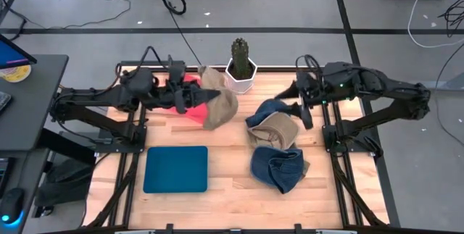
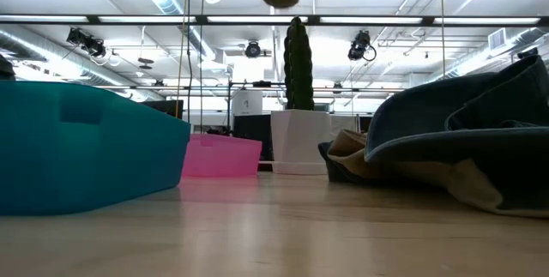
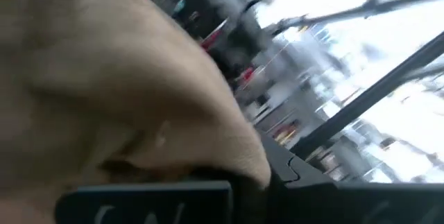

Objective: Pick & Place hat
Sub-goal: Put the top brown cap into the blue bin

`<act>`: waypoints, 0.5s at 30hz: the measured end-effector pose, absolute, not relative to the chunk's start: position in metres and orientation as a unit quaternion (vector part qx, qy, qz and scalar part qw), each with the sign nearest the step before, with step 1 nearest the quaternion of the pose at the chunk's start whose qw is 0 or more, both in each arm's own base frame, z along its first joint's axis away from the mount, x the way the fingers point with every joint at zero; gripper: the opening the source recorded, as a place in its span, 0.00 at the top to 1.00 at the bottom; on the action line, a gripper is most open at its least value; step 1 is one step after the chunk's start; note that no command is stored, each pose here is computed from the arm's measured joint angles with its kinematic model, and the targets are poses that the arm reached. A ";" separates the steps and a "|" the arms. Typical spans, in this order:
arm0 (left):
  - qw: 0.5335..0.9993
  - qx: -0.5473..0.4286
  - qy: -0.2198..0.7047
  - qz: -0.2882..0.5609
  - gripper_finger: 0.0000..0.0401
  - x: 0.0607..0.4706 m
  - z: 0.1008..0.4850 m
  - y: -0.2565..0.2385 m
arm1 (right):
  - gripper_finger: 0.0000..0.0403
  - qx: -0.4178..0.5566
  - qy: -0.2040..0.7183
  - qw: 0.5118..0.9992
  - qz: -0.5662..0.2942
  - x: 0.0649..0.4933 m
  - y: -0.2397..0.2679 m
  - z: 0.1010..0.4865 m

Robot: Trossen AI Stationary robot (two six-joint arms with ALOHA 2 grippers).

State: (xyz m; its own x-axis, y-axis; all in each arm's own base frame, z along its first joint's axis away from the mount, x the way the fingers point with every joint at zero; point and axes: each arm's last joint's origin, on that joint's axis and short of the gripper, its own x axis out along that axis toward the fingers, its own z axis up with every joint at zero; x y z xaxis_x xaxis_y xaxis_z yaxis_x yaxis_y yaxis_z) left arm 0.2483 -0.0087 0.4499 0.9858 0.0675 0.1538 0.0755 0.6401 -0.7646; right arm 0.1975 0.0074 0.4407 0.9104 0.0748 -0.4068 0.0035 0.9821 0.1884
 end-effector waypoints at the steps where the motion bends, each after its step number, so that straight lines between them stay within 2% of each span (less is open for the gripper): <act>1: 0.904 -0.420 -0.075 0.002 0.95 0.246 0.449 -0.009 | 0.58 0.089 0.214 0.972 0.032 0.199 0.010 0.440; 6: 0.909 -0.415 -0.037 0.003 0.95 0.238 0.445 -0.011 | 0.93 0.059 0.232 0.969 0.056 0.209 0.017 0.434; 7: 0.910 -0.413 -0.030 -0.001 0.95 0.237 0.445 -0.012 | 0.96 0.054 0.237 0.968 0.055 0.211 0.017 0.432; 11: 0.912 -0.409 0.004 -0.031 0.95 0.235 0.442 -0.019 | 0.95 0.044 0.257 0.965 0.039 0.219 0.017 0.425; 15: 0.919 -0.389 0.043 -0.039 0.95 0.234 0.435 -0.029 | 0.99 0.025 0.278 0.959 0.043 0.225 0.017 0.419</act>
